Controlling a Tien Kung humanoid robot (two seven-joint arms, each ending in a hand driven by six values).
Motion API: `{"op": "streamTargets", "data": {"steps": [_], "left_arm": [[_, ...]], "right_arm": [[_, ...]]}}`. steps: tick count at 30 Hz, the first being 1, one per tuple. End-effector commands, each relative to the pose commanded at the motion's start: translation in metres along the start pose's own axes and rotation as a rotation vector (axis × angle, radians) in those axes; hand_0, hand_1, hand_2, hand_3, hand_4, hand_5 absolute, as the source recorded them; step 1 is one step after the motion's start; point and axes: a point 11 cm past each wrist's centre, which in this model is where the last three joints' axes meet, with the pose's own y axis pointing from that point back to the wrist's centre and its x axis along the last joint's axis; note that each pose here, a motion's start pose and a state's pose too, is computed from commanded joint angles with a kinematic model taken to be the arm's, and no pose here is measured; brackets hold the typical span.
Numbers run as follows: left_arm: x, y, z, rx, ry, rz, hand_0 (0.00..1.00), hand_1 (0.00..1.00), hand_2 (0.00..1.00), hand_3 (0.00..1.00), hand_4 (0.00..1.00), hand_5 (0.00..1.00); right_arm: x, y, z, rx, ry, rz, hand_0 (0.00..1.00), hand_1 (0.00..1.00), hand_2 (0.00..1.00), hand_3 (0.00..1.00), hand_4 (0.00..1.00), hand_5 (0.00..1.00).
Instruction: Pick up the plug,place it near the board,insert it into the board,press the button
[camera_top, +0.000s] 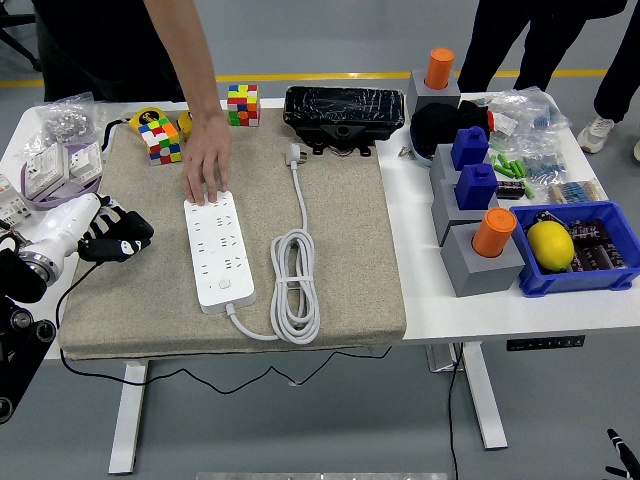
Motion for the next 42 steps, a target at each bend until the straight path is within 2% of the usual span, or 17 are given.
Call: {"op": "streamTargets", "data": {"steps": [10, 16, 17, 22, 23, 28, 29, 34, 35, 40, 41, 42], "left_arm": [[-0.012, 0.002, -0.001, 0.003, -0.022, -0.059, 0.366, 0.478, 0.484, 0.493, 0.853, 0.205], [-0.014, 0.001, 0.002, -0.003, -0.025, -0.073, 0.372, 0.49, 0.503, 0.51, 0.863, 0.185], [-0.014, 0.001, 0.003, -0.004, -0.026, -0.075, 0.388, 0.513, 0.54, 0.536, 0.892, 0.197], [-0.015, 0.001, 0.003, -0.002, -0.023, -0.089, 0.388, 0.513, 0.54, 0.536, 0.892, 0.197], [-0.016, 0.001, 0.002, -0.002, -0.021, -0.093, 0.419, 0.577, 0.566, 0.558, 0.998, 0.253], [-0.017, 0.001, 0.001, 0.004, -0.018, -0.104, 0.419, 0.577, 0.566, 0.558, 0.998, 0.253], [-0.017, 0.002, 0.001, 0.004, -0.017, -0.104, 0.444, 0.63, 0.612, 0.595, 0.998, 0.321], [-0.014, 0.002, 0.001, 0.001, -0.009, -0.098, 0.444, 0.63, 0.612, 0.595, 0.998, 0.321], [-0.013, 0.002, 0.001, -0.001, -0.006, -0.095, 0.595, 0.753, 0.731, 0.742, 0.998, 0.559], [-0.008, 0.002, 0.003, -0.013, 0.018, -0.078, 0.595, 0.753, 0.731, 0.742, 0.998, 0.559], [-0.006, 0.003, 0.004, -0.017, 0.03, -0.071, 0.769, 0.87, 0.834, 0.83, 0.998, 0.831], [-0.005, 0.003, 0.005, -0.02, 0.037, -0.067, 0.769, 0.87, 0.834, 0.83, 0.998, 0.831]], "right_arm": [[-0.001, 0.0, -0.002, 0.004, -0.001, -0.002, 0.811, 0.755, 0.733, 0.779, 0.998, 0.998], [0.001, 0.0, -0.003, 0.004, -0.003, 0.001, 0.81, 0.755, 0.733, 0.779, 0.998, 0.998], [0.001, 0.0, -0.003, 0.004, -0.003, 0.001, 0.81, 0.755, 0.733, 0.779, 0.998, 0.998], [0.0, 0.0, -0.003, 0.005, -0.003, -0.001, 0.81, 0.755, 0.733, 0.779, 0.998, 0.998], [0.0, 0.0, -0.003, 0.005, -0.003, -0.002, 0.81, 0.755, 0.733, 0.776, 0.998, 0.998], [-0.001, 0.0, -0.003, 0.006, -0.003, -0.002, 0.81, 0.755, 0.733, 0.776, 0.998, 0.998], [-0.001, 0.0, -0.003, 0.006, -0.002, -0.002, 0.81, 0.755, 0.734, 0.776, 0.998, 0.998], [-0.001, 0.0, -0.002, 0.003, -0.003, -0.002, 0.81, 0.755, 0.734, 0.776, 0.998, 0.998], [0.0, 0.0, -0.002, 0.002, -0.003, -0.001, 0.81, 0.755, 0.733, 0.777, 0.998, 0.998], [-0.001, 0.0, 0.0, -0.001, -0.002, -0.001, 0.81, 0.755, 0.733, 0.777, 0.998, 0.998], [-0.001, 0.0, 0.0, -0.002, -0.002, -0.002, 0.81, 0.756, 0.733, 0.777, 0.998, 0.998], [-0.001, 0.0, 0.0, -0.002, -0.002, -0.002, 0.81, 0.756, 0.733, 0.777, 0.998, 0.998]]}}
